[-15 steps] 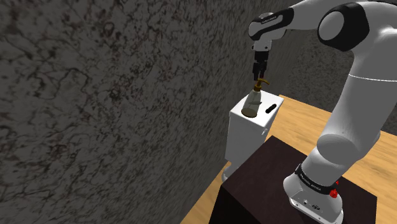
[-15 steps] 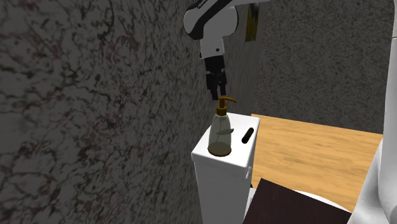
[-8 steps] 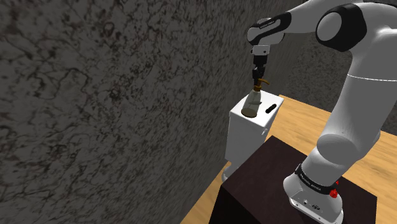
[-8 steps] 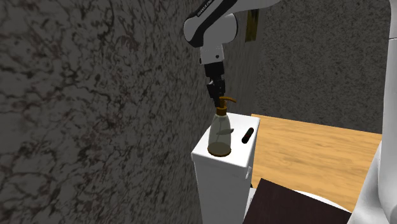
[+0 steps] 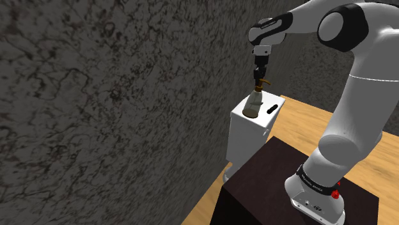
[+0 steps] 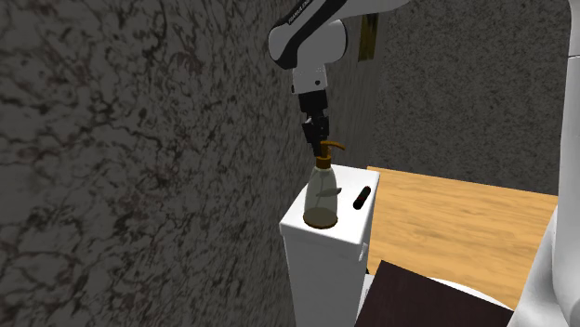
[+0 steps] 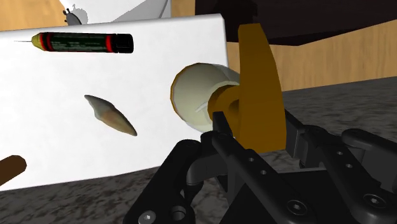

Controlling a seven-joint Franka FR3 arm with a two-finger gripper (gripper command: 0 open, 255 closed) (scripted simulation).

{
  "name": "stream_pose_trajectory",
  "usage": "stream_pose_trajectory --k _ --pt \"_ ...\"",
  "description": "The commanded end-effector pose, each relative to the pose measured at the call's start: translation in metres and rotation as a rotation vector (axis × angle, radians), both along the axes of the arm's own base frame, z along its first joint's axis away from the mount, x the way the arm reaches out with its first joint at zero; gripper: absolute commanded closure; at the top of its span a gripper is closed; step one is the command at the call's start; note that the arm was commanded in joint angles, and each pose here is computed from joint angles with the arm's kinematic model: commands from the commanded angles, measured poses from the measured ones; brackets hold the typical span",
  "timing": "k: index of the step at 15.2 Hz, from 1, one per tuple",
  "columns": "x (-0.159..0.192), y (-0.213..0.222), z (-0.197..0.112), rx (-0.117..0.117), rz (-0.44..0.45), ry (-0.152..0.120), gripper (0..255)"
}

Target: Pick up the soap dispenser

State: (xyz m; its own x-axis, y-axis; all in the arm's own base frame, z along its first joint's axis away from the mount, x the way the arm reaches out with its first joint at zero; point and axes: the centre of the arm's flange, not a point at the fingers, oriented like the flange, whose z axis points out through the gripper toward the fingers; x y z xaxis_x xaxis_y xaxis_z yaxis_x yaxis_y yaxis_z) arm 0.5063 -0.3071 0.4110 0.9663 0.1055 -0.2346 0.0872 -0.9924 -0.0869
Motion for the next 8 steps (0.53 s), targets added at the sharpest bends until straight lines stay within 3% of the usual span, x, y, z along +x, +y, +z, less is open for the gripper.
stream_pose_trajectory --k 1,8 --pt "0.000 -0.001 0.005 0.000 0.000 0.002 255" --pt "0.000 -0.001 0.041 0.000 0.000 0.002 255"
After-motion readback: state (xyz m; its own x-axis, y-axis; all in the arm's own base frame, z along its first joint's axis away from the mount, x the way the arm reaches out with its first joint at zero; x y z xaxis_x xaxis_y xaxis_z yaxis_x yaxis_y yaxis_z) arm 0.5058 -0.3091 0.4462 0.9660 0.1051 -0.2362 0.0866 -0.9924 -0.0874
